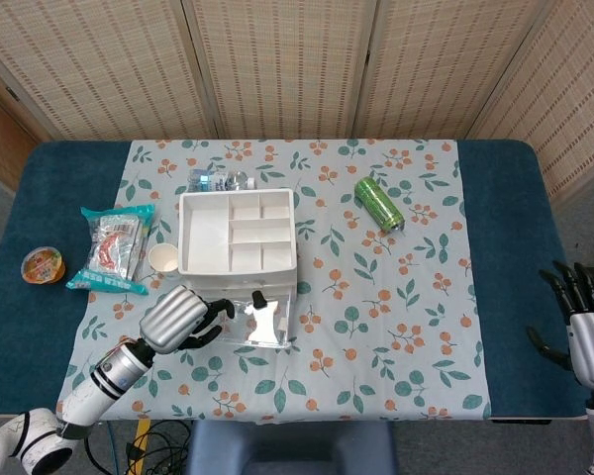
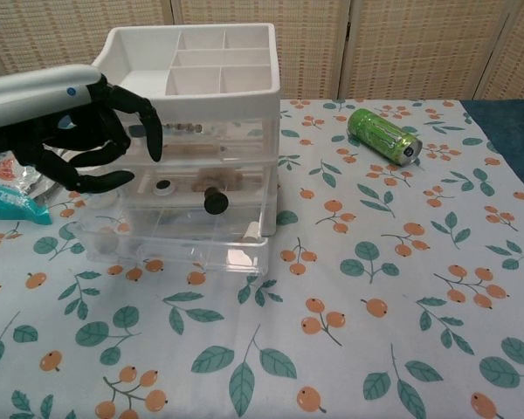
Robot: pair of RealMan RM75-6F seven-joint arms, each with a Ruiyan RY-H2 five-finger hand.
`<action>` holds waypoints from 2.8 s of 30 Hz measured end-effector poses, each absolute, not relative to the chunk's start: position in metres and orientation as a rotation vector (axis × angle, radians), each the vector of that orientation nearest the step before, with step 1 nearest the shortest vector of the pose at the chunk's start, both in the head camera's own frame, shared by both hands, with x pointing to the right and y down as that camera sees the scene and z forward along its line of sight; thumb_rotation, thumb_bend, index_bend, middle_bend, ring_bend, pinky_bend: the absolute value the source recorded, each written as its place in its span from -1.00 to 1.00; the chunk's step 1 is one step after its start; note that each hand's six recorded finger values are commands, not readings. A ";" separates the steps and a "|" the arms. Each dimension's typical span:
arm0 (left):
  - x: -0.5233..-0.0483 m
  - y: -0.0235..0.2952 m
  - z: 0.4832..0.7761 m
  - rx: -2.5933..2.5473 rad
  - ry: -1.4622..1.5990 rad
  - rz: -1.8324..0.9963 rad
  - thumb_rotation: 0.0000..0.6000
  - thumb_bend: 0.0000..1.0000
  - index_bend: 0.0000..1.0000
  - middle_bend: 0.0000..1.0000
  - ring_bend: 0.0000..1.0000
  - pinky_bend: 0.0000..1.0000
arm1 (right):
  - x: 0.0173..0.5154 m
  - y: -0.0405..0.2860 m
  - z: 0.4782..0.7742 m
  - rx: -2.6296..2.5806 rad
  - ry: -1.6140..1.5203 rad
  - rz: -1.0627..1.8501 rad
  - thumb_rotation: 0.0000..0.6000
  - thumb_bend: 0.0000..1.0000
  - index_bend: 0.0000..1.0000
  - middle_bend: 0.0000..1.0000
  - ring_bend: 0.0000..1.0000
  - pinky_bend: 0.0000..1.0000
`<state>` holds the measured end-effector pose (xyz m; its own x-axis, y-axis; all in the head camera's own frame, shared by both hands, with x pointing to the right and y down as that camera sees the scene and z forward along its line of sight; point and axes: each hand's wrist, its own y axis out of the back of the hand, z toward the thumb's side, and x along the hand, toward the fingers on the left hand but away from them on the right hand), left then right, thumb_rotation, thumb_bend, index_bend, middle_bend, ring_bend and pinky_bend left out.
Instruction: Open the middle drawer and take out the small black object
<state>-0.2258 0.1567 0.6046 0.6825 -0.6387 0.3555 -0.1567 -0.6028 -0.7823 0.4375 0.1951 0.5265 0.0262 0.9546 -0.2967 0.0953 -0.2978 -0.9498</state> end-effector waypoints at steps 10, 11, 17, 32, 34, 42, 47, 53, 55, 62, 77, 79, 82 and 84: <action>-0.210 0.152 0.631 -2.101 0.369 -0.856 1.00 -0.13 -0.41 0.83 0.96 1.00 | 0.439 0.195 0.527 -1.510 -1.113 1.378 1.00 -0.42 -0.76 -0.84 -0.92 -0.86; -0.209 0.151 0.632 -2.090 0.344 -0.865 1.00 -0.10 -0.45 0.84 0.97 1.00 | 0.439 0.195 0.527 -1.510 -1.114 1.378 1.00 -0.42 -0.76 -0.84 -0.92 -0.86; -0.205 0.149 0.637 -2.049 0.217 -0.946 1.00 0.08 -0.60 0.88 1.00 1.00 | 0.440 0.195 0.529 -1.513 -1.114 1.386 1.00 -0.42 -0.76 -0.84 -0.91 -0.86; -0.192 0.139 0.643 -2.040 0.085 -1.080 1.00 0.18 -0.73 0.95 1.00 1.00 | 0.445 0.194 0.534 -1.516 -1.119 1.402 1.00 -0.42 -0.76 -0.84 -0.91 -0.86; -0.191 0.138 0.645 -2.040 0.076 -1.094 1.00 0.18 -0.74 0.96 1.00 1.00 | 0.446 0.194 0.535 -1.516 -1.120 1.405 1.00 -0.42 -0.76 -0.84 -0.92 -0.86; -0.184 0.140 0.647 -2.030 0.055 -1.126 1.00 0.18 -0.74 0.98 1.00 1.00 | 0.448 0.194 0.536 -1.517 -1.123 1.410 1.00 -0.42 -0.76 -0.84 -0.91 -0.86; -0.181 0.142 0.648 -2.018 0.045 -1.142 1.00 0.18 -0.73 0.98 1.00 1.00 | 0.449 0.195 0.536 -1.516 -1.126 1.413 1.00 -0.42 -0.76 -0.84 -0.92 -0.86; -0.180 0.145 0.646 -2.008 0.036 -1.149 1.00 0.18 -0.70 0.98 1.00 1.00 | 0.451 0.195 0.536 -1.515 -1.127 1.415 1.00 -0.42 -0.76 -0.84 -0.91 -0.86; -0.180 0.147 0.644 -2.005 0.034 -1.149 1.00 0.18 -0.69 0.98 1.00 1.00 | 0.451 0.195 0.536 -1.514 -1.128 1.415 1.00 -0.42 -0.76 -0.84 -0.92 -0.86; -0.185 0.154 0.638 -1.992 0.017 -1.149 1.00 0.18 -0.66 0.98 1.00 1.00 | 0.450 0.195 0.536 -1.514 -1.127 1.414 1.00 -0.42 -0.76 -0.84 -0.91 -0.86; -0.187 0.161 0.614 -1.972 0.024 -1.109 1.00 0.18 -0.60 0.98 1.00 1.00 | 0.448 0.194 0.535 -1.514 -1.125 1.411 1.00 -0.42 -0.76 -0.84 -0.91 -0.86; -0.187 0.159 0.615 -1.967 0.045 -1.109 1.00 0.18 -0.66 0.98 1.00 1.00 | 0.449 0.195 0.535 -1.513 -1.126 1.412 1.00 -0.42 -0.76 -0.84 -0.92 -0.86; -0.188 0.156 0.620 -1.968 0.073 -1.117 1.00 0.18 -0.72 0.98 1.00 1.00 | 0.450 0.196 0.534 -1.512 -1.129 1.413 1.00 -0.42 -0.76 -0.84 -0.92 -0.86; -0.188 0.154 0.624 -1.972 0.084 -1.126 1.00 0.18 -0.74 0.98 1.00 1.00 | 0.450 0.196 0.534 -1.511 -1.130 1.413 1.00 -0.42 -0.76 -0.84 -0.91 -0.86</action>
<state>-0.1882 0.1541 0.6244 0.5939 -0.4313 0.6792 0.3259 -0.6429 -0.6932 0.4501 0.1959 0.5343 -0.0059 0.9481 -0.3178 0.1013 -0.3156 -0.9435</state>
